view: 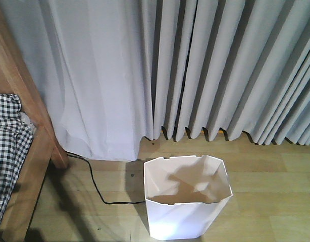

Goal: Move trash bin to bedside with robot

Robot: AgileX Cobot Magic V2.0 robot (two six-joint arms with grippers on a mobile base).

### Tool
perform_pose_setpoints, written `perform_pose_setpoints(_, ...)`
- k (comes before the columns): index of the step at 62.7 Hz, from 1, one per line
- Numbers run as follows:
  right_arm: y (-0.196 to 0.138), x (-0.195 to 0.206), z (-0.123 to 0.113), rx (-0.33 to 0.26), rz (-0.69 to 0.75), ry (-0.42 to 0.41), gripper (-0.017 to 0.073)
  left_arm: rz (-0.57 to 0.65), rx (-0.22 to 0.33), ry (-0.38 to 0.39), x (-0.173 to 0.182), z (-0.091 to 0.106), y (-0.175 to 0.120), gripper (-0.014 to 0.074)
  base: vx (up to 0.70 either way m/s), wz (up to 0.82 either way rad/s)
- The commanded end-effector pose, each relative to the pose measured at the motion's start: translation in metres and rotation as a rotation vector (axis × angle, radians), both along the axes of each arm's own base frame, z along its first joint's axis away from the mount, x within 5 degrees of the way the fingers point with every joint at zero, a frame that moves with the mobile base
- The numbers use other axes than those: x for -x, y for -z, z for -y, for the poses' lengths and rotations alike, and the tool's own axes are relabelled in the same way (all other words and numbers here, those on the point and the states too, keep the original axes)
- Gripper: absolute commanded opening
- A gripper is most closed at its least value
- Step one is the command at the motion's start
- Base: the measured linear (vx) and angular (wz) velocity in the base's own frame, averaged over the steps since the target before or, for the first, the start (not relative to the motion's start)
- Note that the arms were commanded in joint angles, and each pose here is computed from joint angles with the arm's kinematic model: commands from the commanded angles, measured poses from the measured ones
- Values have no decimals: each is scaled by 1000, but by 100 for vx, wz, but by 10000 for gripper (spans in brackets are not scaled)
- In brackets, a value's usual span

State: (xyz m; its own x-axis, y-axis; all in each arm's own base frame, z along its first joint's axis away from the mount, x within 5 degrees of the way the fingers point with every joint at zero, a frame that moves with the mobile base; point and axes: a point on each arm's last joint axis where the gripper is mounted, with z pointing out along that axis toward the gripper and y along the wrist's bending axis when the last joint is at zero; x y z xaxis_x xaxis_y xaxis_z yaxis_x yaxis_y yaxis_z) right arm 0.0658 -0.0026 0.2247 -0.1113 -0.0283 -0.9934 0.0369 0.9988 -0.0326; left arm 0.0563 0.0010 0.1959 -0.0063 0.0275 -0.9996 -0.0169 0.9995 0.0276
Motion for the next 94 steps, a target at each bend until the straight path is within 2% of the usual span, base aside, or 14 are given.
perform_pose_setpoints(1, -4, 4, -1, 36, 134, -20, -8, 71, 22, 2, 0, 0, -3, -6, 0, 0)
perform_pose_setpoints(10, 18, 10, -8, 60, 228, -133, -8, 71, 22, 2, 0, 0, -3, -6, 0, 0)
perform_pose_setpoints(14, 19, 10, -9, 56, 204, -154, -8, 71, 22, 2, 0, 0, -3, -6, 0, 0)
perform_pose_setpoints(26, 18, 10, -6, 34, 214, -97, -8, 69, 22, 2, 0, 0, -3, -6, 0, 0)
perform_pose_setpoints(47, 18, 10, -4, 26, 217, -58, -8, 69, 22, 2, 0, 0, -3, -6, 0, 0)
perform_pose_setpoints(94, 18, 10, -4, 23, 213, -60, -8, 69, 22, 2, 0, 0, -3, -6, 0, 0)
